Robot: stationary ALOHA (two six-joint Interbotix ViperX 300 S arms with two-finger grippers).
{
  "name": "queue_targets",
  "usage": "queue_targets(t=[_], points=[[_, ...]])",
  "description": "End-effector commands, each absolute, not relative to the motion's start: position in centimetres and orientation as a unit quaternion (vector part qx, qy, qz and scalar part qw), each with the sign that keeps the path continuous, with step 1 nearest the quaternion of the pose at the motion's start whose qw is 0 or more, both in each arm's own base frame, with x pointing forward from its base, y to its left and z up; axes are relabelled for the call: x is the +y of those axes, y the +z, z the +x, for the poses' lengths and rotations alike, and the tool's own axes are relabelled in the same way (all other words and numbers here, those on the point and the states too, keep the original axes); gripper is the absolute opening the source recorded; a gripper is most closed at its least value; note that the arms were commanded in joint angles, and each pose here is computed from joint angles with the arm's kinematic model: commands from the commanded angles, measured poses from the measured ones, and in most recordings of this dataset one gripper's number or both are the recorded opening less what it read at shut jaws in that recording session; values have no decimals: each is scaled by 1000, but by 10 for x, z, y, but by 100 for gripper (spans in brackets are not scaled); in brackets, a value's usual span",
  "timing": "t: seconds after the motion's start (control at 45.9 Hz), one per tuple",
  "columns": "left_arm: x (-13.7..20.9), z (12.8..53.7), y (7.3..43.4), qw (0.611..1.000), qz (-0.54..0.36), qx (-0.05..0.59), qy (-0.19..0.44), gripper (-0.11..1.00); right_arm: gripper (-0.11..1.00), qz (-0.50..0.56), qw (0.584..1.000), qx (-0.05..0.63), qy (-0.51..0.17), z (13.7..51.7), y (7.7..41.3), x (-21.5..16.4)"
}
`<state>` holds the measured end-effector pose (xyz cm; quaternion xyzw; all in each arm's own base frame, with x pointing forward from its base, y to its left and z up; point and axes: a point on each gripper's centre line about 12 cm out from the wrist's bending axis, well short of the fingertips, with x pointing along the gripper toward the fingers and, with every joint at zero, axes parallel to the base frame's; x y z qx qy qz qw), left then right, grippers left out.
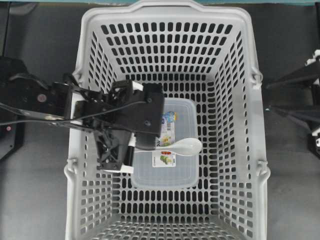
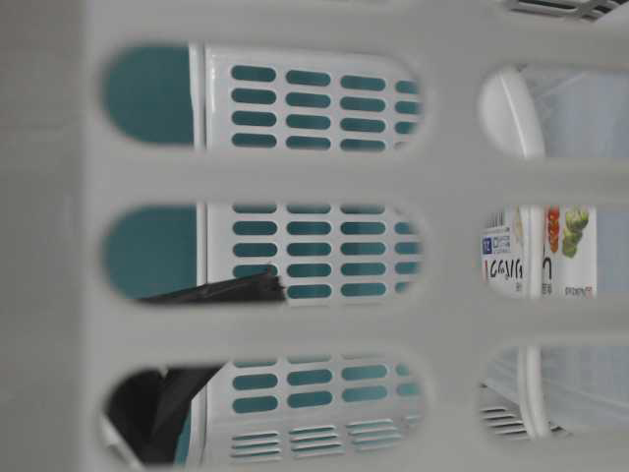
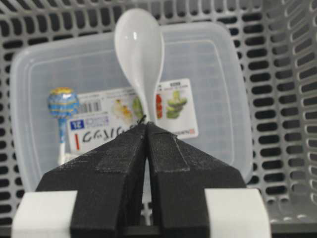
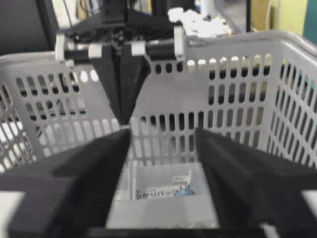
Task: Pick up the chinese spoon from the shopping basket with the left arm.
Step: 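Lower the left gripper over the white spoon's handle and close on it, then lift the white spoon upward with the left gripper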
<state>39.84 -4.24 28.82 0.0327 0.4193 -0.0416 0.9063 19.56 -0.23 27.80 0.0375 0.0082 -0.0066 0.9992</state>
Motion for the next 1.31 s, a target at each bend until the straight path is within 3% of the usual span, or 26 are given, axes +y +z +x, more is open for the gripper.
queue_targets(t=[0.0, 0.065, 0.218, 0.283, 0.348, 0.479, 0.892, 1.023, 1.175, 1.284], points=[[-43, 404, 293, 909, 33, 414, -42, 9, 61, 38, 999, 4, -8, 197, 282, -3], [-44, 409, 284, 902, 33, 430, -40, 28, 69, 38, 999, 4, -8, 197, 281, -3], [-45, 419, 261, 881, 38, 470, -40, 73, 69, 37, 999, 3, -13, 197, 282, -5], [-48, 425, 248, 871, 40, 488, -41, 86, 69, 37, 999, 1, -14, 197, 282, -5], [-48, 430, 238, 864, 41, 500, -40, 90, 69, 37, 999, 1, -15, 197, 282, -6], [-50, 437, 216, 852, 41, 521, -40, 86, 69, 37, 999, 0, -15, 197, 282, -6], [-50, 445, 196, 847, -2, 532, -12, 82, 69, 35, 999, -9, -15, 197, 285, -6], [-53, 445, 196, 848, -8, 530, -10, 59, 69, 35, 999, -7, -15, 197, 284, -6], [-55, 444, 196, 846, -3, 533, -13, 15, 69, 35, 999, -7, -15, 197, 284, -6], [-54, 445, 209, 853, -5, 522, -13, 13, 69, 35, 999, -8, -15, 197, 284, -6]])
